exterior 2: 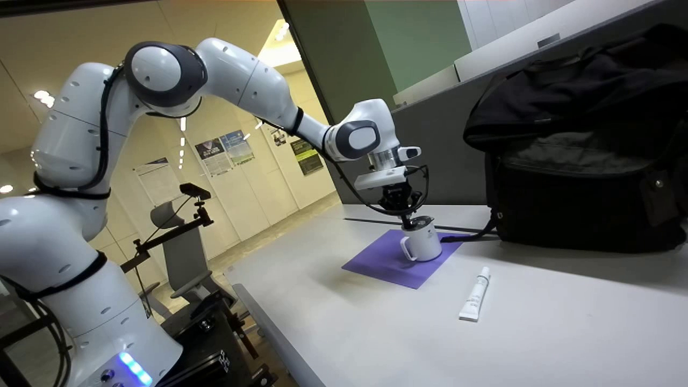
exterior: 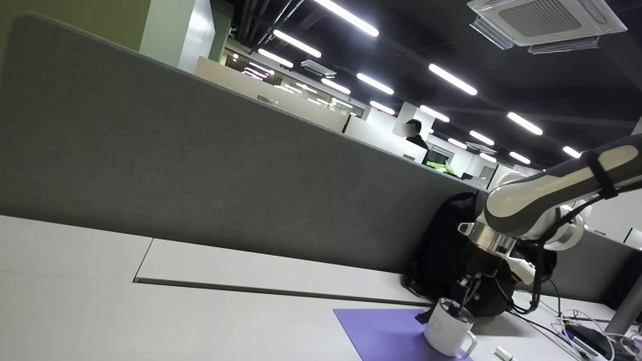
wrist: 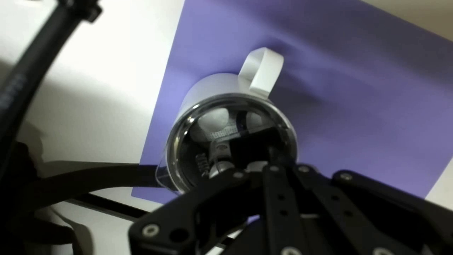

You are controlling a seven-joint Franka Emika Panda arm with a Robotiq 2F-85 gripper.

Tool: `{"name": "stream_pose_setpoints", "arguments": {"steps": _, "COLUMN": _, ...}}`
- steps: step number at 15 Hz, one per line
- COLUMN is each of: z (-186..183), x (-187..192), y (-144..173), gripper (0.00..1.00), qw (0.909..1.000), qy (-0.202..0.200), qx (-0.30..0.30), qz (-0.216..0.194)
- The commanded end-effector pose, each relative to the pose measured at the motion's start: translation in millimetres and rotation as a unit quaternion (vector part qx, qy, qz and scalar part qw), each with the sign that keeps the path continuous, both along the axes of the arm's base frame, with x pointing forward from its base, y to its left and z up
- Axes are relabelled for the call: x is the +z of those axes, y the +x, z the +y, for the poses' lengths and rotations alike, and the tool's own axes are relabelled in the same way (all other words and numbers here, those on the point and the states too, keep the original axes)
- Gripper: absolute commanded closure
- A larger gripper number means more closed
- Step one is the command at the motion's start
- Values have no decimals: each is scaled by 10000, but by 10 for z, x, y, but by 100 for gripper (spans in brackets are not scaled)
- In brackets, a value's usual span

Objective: Open the coffee mug.

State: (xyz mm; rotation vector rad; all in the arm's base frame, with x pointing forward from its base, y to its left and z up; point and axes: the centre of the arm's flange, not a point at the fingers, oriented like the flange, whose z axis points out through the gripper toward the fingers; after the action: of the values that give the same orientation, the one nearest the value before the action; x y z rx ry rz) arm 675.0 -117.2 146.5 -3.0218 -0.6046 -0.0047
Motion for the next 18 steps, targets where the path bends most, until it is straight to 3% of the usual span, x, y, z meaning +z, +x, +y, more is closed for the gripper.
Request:
{"name": "stream_pose_setpoints", "arguments": {"steps": 1, "z": -86, "x": 46, "y": 7, "gripper": 100, "qw": 10000, "qy": 19, "qx": -3, "qz": -29}}
{"name": "stream_pose_setpoints", "arguments": {"steps": 18, "z": -210, "x": 91, "y": -3, "gripper": 100, "qw": 9998, "qy": -156, "qx": -9, "qz": -129}}
